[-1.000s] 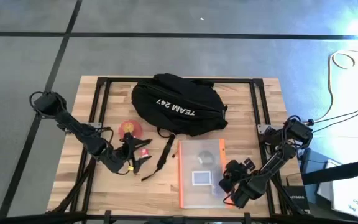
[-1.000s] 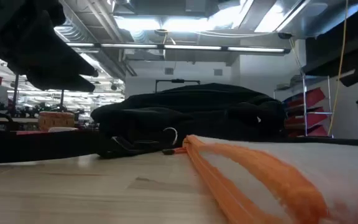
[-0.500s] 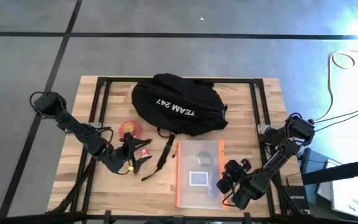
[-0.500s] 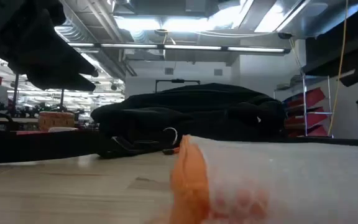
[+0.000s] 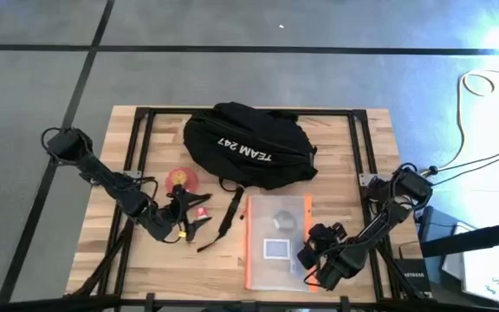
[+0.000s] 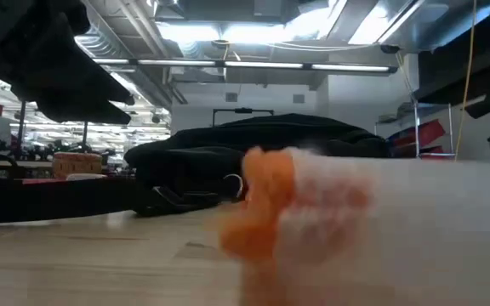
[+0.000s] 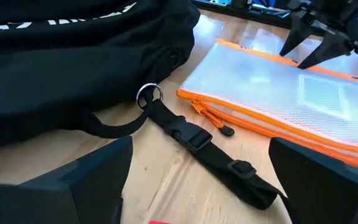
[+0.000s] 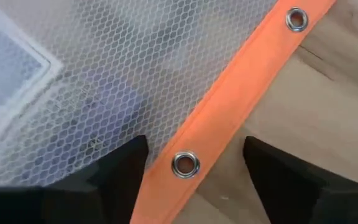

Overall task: Unpack backpack
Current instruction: Remove the colored items from the transparent white zip bag

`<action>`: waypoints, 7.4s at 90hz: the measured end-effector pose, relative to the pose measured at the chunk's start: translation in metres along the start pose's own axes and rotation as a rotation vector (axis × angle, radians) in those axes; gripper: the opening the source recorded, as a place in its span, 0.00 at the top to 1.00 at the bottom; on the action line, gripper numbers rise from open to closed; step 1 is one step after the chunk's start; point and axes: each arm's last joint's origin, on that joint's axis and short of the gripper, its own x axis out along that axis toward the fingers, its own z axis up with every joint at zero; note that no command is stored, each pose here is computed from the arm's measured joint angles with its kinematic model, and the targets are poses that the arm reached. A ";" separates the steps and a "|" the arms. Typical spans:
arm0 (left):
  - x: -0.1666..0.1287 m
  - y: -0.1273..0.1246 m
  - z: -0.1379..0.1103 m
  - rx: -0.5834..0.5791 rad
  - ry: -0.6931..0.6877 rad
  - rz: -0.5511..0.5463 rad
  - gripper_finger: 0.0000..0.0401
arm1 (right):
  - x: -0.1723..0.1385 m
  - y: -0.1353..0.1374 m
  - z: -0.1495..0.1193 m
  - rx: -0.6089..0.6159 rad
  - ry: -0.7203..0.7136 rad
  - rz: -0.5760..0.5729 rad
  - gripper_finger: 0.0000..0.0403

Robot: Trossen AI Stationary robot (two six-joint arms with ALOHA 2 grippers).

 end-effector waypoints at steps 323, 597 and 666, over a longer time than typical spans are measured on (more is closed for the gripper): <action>0.000 0.000 0.000 0.007 -0.005 0.009 0.09 | -0.098 0.036 0.092 -0.186 -0.548 -0.144 1.00; 0.062 -0.019 -0.025 -0.085 -0.044 -0.081 0.09 | -0.205 -0.030 0.232 -0.332 -0.306 0.178 1.00; 0.062 -0.018 -0.025 -0.090 -0.041 -0.079 0.09 | -0.232 -0.114 0.272 0.139 -0.819 -0.116 1.00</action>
